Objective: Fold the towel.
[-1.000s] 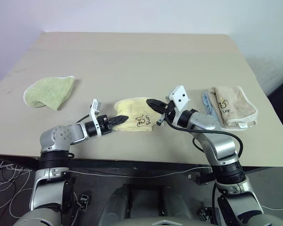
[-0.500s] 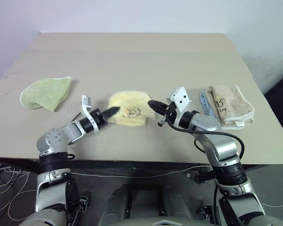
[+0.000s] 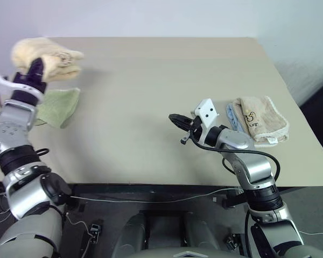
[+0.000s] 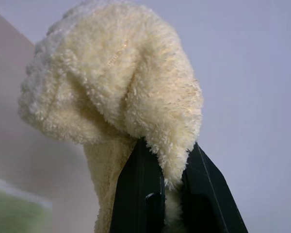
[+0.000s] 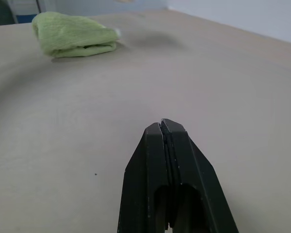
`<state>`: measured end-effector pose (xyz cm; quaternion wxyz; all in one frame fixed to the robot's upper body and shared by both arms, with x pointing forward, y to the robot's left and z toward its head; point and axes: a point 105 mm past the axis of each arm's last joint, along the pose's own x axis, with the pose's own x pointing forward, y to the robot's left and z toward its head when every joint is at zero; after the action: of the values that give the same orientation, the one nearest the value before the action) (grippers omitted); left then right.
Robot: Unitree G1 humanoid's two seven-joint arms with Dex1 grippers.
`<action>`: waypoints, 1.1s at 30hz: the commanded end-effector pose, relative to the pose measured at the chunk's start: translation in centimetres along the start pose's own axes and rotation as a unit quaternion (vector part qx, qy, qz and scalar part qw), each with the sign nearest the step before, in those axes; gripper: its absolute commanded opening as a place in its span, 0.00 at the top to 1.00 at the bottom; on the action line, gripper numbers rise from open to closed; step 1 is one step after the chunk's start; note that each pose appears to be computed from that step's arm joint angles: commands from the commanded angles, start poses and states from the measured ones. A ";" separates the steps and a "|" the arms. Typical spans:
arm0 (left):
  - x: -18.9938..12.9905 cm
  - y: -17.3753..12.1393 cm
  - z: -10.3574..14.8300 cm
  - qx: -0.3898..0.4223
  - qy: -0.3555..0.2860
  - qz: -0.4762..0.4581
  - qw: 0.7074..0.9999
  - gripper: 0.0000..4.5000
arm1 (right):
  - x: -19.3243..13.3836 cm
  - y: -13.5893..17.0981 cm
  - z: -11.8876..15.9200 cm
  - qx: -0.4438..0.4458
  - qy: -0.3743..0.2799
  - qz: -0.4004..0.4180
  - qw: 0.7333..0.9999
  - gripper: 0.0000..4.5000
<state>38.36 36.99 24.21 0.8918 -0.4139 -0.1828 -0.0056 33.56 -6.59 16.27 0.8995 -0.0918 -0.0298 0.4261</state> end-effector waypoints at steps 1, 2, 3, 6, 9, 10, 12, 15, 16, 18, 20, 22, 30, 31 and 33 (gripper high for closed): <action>-1.2 2.7 0.3 0.007 -0.008 0.041 0.999 1.00 | 0.2 0.1 1.4 -0.011 -0.027 0.006 1.000 1.00; -1.6 3.8 -0.4 0.005 0.005 0.058 0.998 1.00 | 0.2 0.1 1.4 -0.011 -0.027 0.005 1.000 1.00; -2.0 4.5 -1.0 0.003 0.014 0.071 0.997 1.00 | 0.2 0.1 1.4 -0.011 -0.027 0.005 1.000 1.00; -3.4 6.5 -2.4 -0.013 0.030 0.103 0.994 1.00 | 0.1 0.1 1.4 -0.012 -0.027 0.005 1.000 1.00; -4.5 7.6 -3.0 -0.029 0.037 0.121 0.992 1.00 | 0.1 0.1 1.3 -0.013 -0.025 0.004 1.000 1.00; -4.7 7.7 -3.2 -0.029 0.040 0.124 0.991 0.93 | 0.0 0.1 1.3 -0.013 -0.025 0.004 1.000 1.00; -5.0 7.8 -3.3 -0.032 0.043 0.124 0.991 0.80 | 0.0 0.1 1.3 -0.012 -0.023 0.004 1.000 1.00; -5.2 7.6 -2.8 -0.048 0.031 0.113 0.992 0.58 | 0.1 0.1 1.2 -0.012 -0.022 0.006 1.000 1.00; -5.3 7.6 -2.5 -0.050 0.029 0.112 0.992 0.50 | 0.1 0.0 1.2 -0.012 -0.022 0.006 1.000 1.00; -5.4 7.6 -2.1 -0.055 0.022 0.110 0.992 0.35 | 0.1 0.1 1.1 -0.011 -0.021 0.007 1.000 1.00; -5.8 7.6 -1.7 -0.060 0.017 0.108 0.992 0.20 | 0.2 0.1 1.0 -0.011 -0.020 0.008 1.000 1.00; -6.2 7.7 -1.5 -0.060 0.016 0.109 0.992 0.06 | 0.2 0.1 1.0 -0.011 -0.020 0.008 1.000 1.00; -10.0 6.9 -2.9 -0.019 0.081 0.089 0.993 0.00 | 0.2 0.2 0.8 -0.007 -0.018 0.009 1.000 1.00; -10.6 6.4 -3.3 -0.013 0.094 0.079 0.992 0.00 | 0.3 0.2 0.8 -0.007 -0.018 0.010 1.000 1.00; -11.6 5.3 -4.4 0.002 0.122 0.056 0.991 0.00 | 0.3 0.3 0.8 -0.006 -0.019 0.010 1.000 1.00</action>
<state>30.07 36.99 12.28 0.8984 -0.4358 -0.0401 0.0357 33.64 -6.51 15.89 0.8980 -0.0900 -0.0234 0.4301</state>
